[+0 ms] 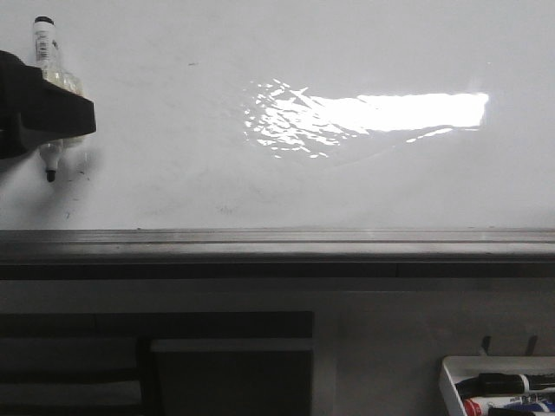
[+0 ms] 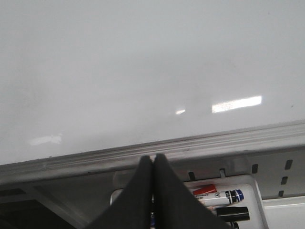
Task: Write number 5 on whiteboard
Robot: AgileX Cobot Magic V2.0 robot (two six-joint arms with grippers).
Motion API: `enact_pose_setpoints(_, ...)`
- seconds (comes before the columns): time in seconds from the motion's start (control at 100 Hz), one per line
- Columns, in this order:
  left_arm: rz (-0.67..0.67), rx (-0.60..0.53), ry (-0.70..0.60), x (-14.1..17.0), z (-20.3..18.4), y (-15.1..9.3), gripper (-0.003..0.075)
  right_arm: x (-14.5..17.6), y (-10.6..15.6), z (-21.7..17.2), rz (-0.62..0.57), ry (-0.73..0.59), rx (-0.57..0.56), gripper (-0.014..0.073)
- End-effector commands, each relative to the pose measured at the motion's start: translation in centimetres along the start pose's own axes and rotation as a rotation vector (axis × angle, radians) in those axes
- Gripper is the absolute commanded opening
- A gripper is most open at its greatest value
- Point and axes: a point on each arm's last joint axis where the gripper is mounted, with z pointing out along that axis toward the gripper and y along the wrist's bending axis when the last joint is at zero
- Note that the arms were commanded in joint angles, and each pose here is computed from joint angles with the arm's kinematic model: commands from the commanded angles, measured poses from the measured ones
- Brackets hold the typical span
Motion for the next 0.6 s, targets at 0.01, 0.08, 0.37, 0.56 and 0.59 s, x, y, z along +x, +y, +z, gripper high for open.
enact_pose_setpoints(0.01,-0.052,-0.021,-0.004,-0.4,0.5,0.0,0.0301,-1.8,0.3,-0.1,-0.008,-0.097,-0.005,-0.0061)
enact_pose_setpoints(0.08,-0.077,-0.041,0.016,-0.2,0.5,0.2,0.0143,-1.7,0.3,-0.1,-0.01,-0.089,-0.011,-0.0061)
enact_pose_setpoints(0.37,0.045,0.028,0.028,-0.2,0.4,-0.5,-0.002,-1.4,2.3,0.2,-0.073,0.02,-0.198,-0.0061)
enact_pose_setpoints(0.56,0.447,0.257,0.032,-0.1,-0.6,-2.5,-0.002,-3.4,5.4,0.6,-0.146,0.123,-0.374,-0.006)
enact_pose_setpoints(0.59,0.497,0.292,0.022,-0.1,-0.8,-2.8,-0.002,-3.7,6.0,0.7,-0.166,0.129,-0.407,-0.006)
